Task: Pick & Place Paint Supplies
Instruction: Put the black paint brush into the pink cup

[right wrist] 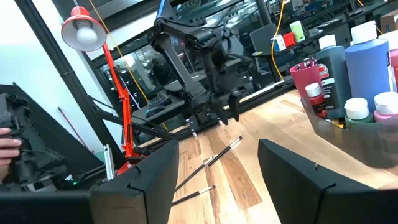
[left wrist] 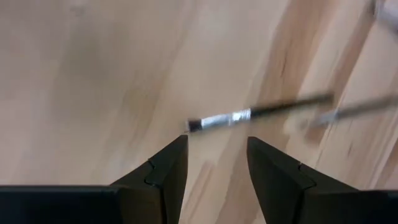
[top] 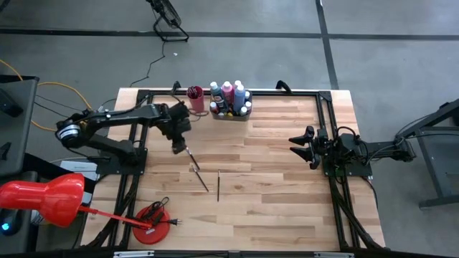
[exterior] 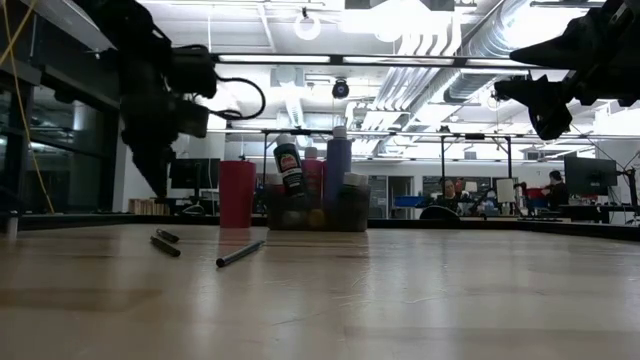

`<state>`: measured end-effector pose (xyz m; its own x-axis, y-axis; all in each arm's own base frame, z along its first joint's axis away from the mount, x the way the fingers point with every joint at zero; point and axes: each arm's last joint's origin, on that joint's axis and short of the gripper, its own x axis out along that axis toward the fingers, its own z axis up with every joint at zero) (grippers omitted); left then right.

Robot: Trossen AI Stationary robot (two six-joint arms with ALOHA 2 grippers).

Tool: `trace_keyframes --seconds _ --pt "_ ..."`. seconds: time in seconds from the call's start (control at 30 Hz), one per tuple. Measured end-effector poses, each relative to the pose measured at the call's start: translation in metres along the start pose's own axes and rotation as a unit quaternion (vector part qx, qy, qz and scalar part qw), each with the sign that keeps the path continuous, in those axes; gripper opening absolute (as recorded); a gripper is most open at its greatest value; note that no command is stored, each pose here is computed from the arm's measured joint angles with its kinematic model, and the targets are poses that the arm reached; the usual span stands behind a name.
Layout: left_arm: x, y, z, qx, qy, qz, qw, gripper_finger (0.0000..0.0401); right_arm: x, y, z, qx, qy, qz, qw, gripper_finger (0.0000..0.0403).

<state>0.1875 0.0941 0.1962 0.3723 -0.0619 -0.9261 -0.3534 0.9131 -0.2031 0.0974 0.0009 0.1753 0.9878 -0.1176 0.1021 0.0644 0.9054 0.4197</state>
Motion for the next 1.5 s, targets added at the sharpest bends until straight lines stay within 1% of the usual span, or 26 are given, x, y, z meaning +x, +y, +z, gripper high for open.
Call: trace_keyframes --seconds 0.03,0.1,0.13,0.2,0.33,0.47,0.57,0.73,0.8,1.03,1.1,1.2,1.3,1.37,1.5 --pt "0.001 0.0 0.002 -0.026 -0.008 0.0 1.0 0.0161 0.0 0.0 0.0 0.0 0.0 0.0 1.0 0.0213" --pt "0.001 0.0 0.008 -0.056 -0.037 0.0 0.998 0.0161 0.0 0.0 0.0 0.0 0.0 0.0 1.0 0.0213" --pt "0.001 -0.002 0.01 -0.082 -0.047 0.002 0.996 0.0161 0.0 0.0 0.0 0.0 0.0 0.0 1.0 0.0213" --pt "0.002 -0.003 0.01 -0.146 -0.053 0.012 0.988 0.0161 0.0 0.0 0.0 0.0 0.0 0.0 1.0 0.0213" --pt "0.003 -0.007 0.01 -0.237 -0.059 0.049 0.968 0.0161 0.0 0.0 0.0 0.0 0.0 0.0 1.0 0.0213" --pt "0.005 -0.011 0.008 -0.326 -0.072 0.092 0.938 0.0161 0.0 0.0 0.0 0.0 0.0 0.0 1.0 0.0213" --pt "0.006 -0.017 0.007 -0.374 -0.087 0.117 0.916 0.0161 0.0 0.0 0.0 0.0 0.0 0.0 1.0 0.0213" --pt "0.007 -0.025 0.003 -0.462 -0.109 0.145 0.868 0.0161 0.0 0.0 0.0 0.0 0.0 0.0 1.0 0.0213" --pt "0.009 -0.029 0.002 -0.486 -0.109 0.146 0.855 0.0161 0.0 0.0 0.0 0.0 0.0 0.0 1.0 0.0213" --pt "0.028 -0.043 0.001 -0.552 -0.092 0.145 0.816 0.0161 0.0 0.0 0.0 0.0 0.0 0.0 1.0 0.0213" --pt "0.032 -0.044 0.001 -0.574 -0.089 0.148 0.801 0.0161 0.0 0.0 0.0 0.0 0.0 0.0 1.0 0.0213" --pt "0.035 -0.044 0.001 -0.594 -0.087 0.152 0.785 0.0161 0.0 0.0 0.0 0.0 0.0 0.0 1.0 0.0213" --pt "0.04 -0.043 0.003 -0.618 -0.091 0.151 0.766 0.0161 0.0 0.0 0.0 0.0 0.0 0.0 1.0 0.0213" --pt "0.044 -0.043 0.005 -0.628 -0.097 0.146 0.758 0.0161 0.0 0.0 0.0 0.0 0.0 0.0 1.0 0.0213" --pt "0.053 -0.042 0.008 -0.637 -0.088 0.143 0.752 0.0161 0.0 0.0 0.0 0.0 0.0 0.0 1.0 0.0213"
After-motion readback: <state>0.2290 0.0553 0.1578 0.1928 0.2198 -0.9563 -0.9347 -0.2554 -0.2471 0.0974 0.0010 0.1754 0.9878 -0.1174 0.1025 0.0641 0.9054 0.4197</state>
